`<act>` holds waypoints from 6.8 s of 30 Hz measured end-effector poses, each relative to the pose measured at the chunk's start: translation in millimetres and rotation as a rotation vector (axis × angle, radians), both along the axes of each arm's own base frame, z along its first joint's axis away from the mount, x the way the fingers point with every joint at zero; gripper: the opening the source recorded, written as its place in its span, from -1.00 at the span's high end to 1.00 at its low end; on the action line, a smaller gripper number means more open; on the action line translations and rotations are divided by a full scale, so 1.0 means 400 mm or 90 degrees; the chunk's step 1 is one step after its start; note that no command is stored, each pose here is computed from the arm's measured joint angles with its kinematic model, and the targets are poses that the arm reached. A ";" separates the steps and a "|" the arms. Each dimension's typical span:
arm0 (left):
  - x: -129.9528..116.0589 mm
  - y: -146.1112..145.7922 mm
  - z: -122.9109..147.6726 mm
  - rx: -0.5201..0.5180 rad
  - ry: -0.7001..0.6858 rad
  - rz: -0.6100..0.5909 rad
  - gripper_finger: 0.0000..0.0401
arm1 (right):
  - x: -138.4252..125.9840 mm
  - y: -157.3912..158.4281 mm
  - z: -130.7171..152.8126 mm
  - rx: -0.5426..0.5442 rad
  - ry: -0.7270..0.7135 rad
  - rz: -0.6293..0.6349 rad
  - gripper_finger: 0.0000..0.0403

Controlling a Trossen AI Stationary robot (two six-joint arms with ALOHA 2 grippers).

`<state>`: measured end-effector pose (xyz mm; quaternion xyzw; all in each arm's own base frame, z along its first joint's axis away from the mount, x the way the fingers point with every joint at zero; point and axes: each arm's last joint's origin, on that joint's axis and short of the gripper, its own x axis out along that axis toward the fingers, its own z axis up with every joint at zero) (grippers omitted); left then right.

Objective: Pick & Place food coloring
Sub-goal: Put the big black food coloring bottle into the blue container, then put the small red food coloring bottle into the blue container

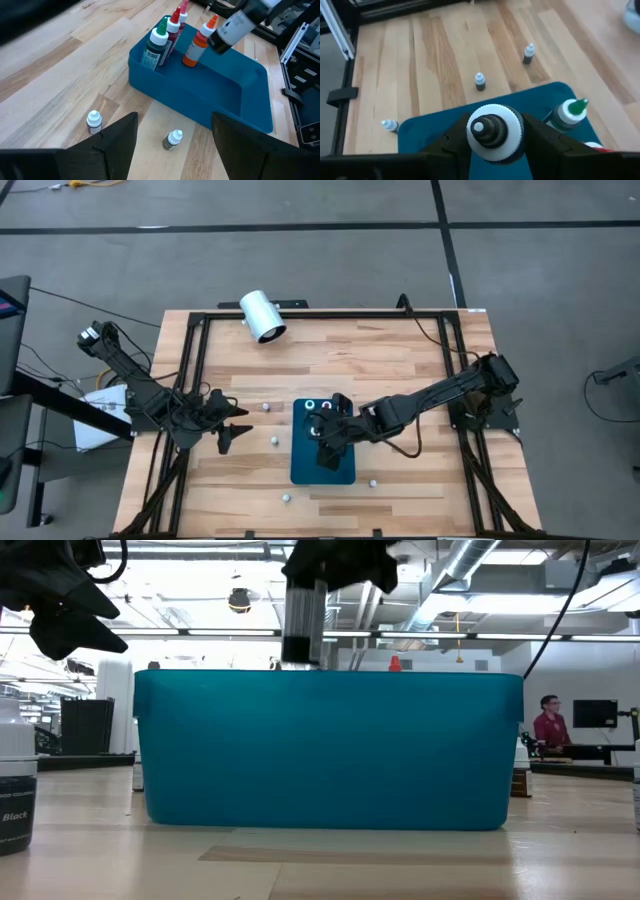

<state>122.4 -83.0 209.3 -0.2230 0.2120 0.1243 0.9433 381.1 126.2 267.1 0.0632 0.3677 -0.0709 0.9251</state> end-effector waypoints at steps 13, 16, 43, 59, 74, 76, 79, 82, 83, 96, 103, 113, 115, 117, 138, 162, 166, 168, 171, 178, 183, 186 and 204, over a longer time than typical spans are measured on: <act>0.003 -0.006 0.005 -0.010 -0.004 -0.031 -0.21 | 0.062 -0.038 -0.084 0.033 0.025 -0.017 0.30; 0.004 -0.007 0.006 -0.010 -0.005 -0.033 -0.21 | 0.071 -0.040 -0.096 0.044 0.026 -0.010 0.32; 0.004 -0.007 0.006 -0.006 -0.005 -0.035 -0.21 | 0.054 -0.054 -0.120 0.026 0.101 -0.022 0.25; 0.004 -0.007 0.006 -0.006 -0.006 -0.034 -0.21 | 0.055 -0.051 -0.141 0.048 0.081 -0.008 0.22; 0.005 -0.008 0.008 -0.011 -0.010 -0.035 -0.21 | 0.057 -0.063 -0.142 0.044 0.083 -0.013 0.10; 0.005 -0.008 0.008 -0.011 -0.011 -0.035 -0.21 | 0.057 -0.063 -0.142 0.044 0.084 -0.013 0.09; 0.005 -0.008 0.009 -0.013 -0.012 -0.035 -0.21 | 0.057 -0.063 -0.142 0.043 0.084 -0.012 0.09; 0.005 -0.008 0.009 -0.013 -0.012 -0.036 -0.21 | 0.057 -0.063 -0.142 0.042 0.083 -0.012 0.11; 0.005 -0.008 0.009 -0.013 -0.012 -0.036 -0.21 | 0.057 -0.063 -0.142 0.042 0.083 -0.012 0.11; 0.005 -0.008 0.008 -0.013 -0.012 -0.037 -0.21 | 0.068 -0.060 -0.112 0.025 0.066 0.011 0.12; 0.005 -0.008 0.008 -0.013 -0.012 -0.037 -0.21 | 0.079 -0.058 -0.023 -0.013 0.074 0.048 0.12; 0.005 -0.008 0.009 -0.014 -0.011 -0.037 -0.21 | 0.037 -0.055 0.103 -0.058 0.178 0.083 0.12; 0.005 -0.008 0.009 -0.014 -0.011 -0.038 -0.21 | 0.019 -0.053 0.107 -0.061 0.215 0.081 0.12; 0.005 -0.008 0.008 -0.014 -0.011 -0.038 -0.21 | 0.003 -0.048 0.101 -0.066 0.254 0.079 0.12; 0.009 -0.013 0.016 -0.002 -0.024 -0.059 -0.21 | -0.122 -0.050 0.186 -0.122 0.273 -0.017 0.12; 0.010 -0.012 0.017 0.005 -0.030 -0.051 -0.21 | -0.326 -0.126 0.006 -0.048 0.208 -0.087 0.12; 0.010 -0.012 0.016 0.005 -0.030 -0.051 -0.21 | -0.336 -0.129 -0.048 -0.042 0.212 -0.099 0.12; 0.010 -0.012 0.016 0.005 -0.030 -0.051 -0.21 | -0.347 -0.132 -0.068 -0.044 0.214 -0.098 0.12; 0.010 -0.012 0.017 0.005 -0.030 -0.051 -0.21 | -0.355 -0.135 -0.090 -0.034 0.185 -0.100 0.12; 0.009 -0.011 0.015 0.008 -0.027 -0.050 -0.21 | -0.398 -0.159 -0.129 -0.019 0.156 -0.143 0.12; 0.009 -0.011 0.015 0.011 -0.027 -0.047 -0.21 | -0.409 -0.167 -0.170 0.004 0.126 -0.152 0.12; 0.009 -0.010 0.015 0.012 -0.028 -0.044 -0.21 | -0.407 -0.172 -0.192 0.018 0.106 -0.162 0.12; 0.009 -0.010 0.015 0.012 -0.029 -0.039 -0.21 | -0.405 -0.178 -0.193 -0.003 0.099 -0.163 0.05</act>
